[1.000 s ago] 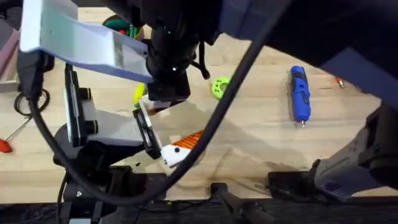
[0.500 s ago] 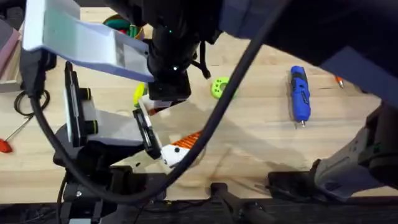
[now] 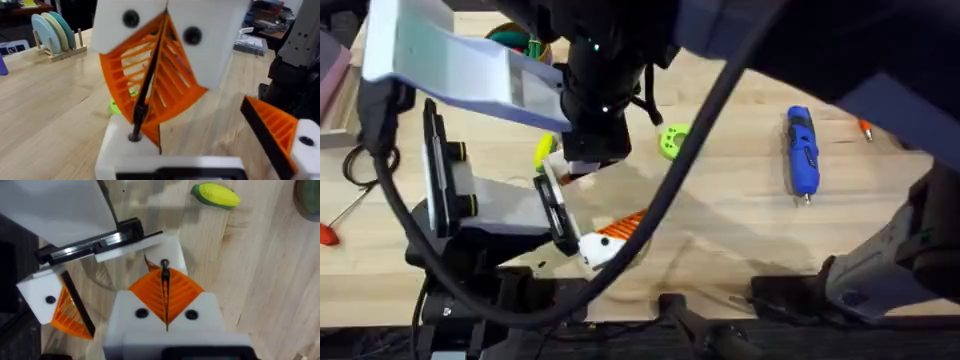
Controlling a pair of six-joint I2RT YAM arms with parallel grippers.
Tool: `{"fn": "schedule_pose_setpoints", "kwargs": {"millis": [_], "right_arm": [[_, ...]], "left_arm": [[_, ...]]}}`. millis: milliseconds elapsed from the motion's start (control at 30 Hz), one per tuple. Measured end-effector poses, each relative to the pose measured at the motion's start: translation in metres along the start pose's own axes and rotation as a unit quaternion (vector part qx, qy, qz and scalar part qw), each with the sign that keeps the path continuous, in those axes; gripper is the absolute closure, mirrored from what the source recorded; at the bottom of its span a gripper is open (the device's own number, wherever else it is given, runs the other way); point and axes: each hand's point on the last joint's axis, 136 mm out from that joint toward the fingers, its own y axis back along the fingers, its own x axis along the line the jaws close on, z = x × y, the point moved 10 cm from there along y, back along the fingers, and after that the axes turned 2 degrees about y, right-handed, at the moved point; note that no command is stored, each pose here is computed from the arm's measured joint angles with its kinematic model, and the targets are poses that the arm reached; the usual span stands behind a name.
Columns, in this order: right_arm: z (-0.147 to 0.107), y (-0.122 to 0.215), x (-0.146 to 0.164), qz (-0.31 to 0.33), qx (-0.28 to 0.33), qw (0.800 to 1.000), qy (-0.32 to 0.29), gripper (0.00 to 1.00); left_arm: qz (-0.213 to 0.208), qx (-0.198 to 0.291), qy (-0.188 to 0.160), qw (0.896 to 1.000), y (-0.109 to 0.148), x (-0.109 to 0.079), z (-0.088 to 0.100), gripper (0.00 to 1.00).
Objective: Pick up the gripper from the table and insert it into the empty holder that is missing its gripper. Then pick up a screw, insert it into the mounting hole, and use the screwdriver to tighten it. Finally, clean up the table by picking up the vegetable and placing it into the bucket.
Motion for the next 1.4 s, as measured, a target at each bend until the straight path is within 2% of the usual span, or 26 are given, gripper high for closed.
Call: {"fn": "schedule_pose_setpoints", "kwargs": {"millis": [1400], "right_arm": [[0.0001,0.0031,-0.0009,-0.007,0.003,1.000,0.000,0.996]], "left_arm": [[0.000,0.000,-0.003,1.000,0.0000,0.0000,0.0000,0.015]]}}
